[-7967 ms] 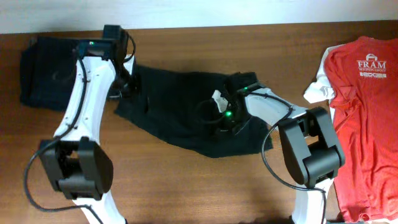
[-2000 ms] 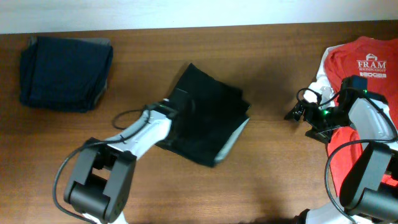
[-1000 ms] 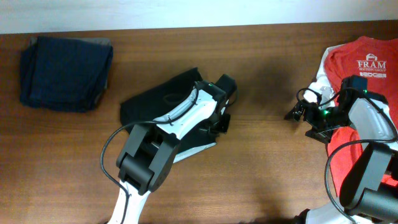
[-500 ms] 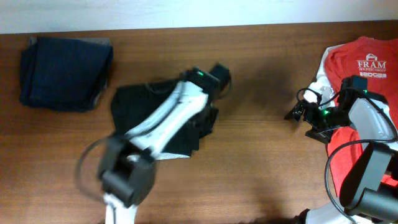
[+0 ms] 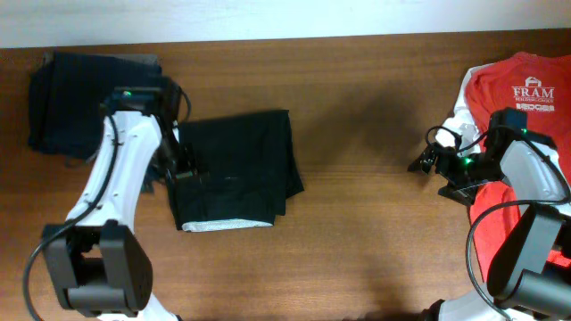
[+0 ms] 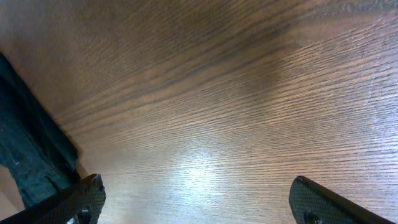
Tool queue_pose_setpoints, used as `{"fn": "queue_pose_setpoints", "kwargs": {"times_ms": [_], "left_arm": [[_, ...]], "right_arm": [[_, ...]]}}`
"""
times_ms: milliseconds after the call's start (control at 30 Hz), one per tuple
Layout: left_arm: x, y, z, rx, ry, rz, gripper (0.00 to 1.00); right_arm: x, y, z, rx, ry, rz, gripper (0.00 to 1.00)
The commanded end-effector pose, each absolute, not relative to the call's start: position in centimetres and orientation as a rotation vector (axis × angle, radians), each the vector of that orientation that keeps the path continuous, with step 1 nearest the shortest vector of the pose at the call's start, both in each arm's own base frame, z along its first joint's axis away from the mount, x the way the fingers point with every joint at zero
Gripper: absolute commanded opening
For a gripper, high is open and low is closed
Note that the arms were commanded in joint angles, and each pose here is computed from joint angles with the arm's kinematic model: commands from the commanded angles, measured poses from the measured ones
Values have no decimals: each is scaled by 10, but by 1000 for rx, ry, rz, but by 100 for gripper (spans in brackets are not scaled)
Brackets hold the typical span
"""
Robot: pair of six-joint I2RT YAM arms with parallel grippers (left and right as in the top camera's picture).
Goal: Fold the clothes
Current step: 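Carry the shorts left and place them on the navy stack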
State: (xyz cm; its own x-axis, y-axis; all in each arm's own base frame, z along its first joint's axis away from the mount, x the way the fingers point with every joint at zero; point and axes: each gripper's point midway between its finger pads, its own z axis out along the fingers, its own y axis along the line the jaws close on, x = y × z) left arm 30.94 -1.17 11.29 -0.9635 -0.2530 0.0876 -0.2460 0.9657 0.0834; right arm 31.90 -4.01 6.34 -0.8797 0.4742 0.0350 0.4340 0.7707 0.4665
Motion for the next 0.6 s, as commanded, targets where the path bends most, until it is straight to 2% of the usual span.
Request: {"fn": "queue_pose_setpoints", "kwargs": {"times_ms": [0, 67, 367, 467, 567], "left_arm": [[284, -15, 66, 450, -2934, -100, 99], [278, -17, 42, 448, -2935, -79, 99], [277, -26, -12, 466, -3023, 32, 96], [271, -25, -21, 466, -3023, 31, 89], [269, -25, -22, 465, -3019, 30, 71]], "right_arm": [[319, -43, 67, 735, 2868, 707, 98], [319, -43, 67, 735, 2868, 707, 98], [319, -43, 67, 735, 2868, 707, 98], [319, -43, 67, 735, 2868, 707, 98], [319, -43, 67, 735, 2868, 707, 98]]}}
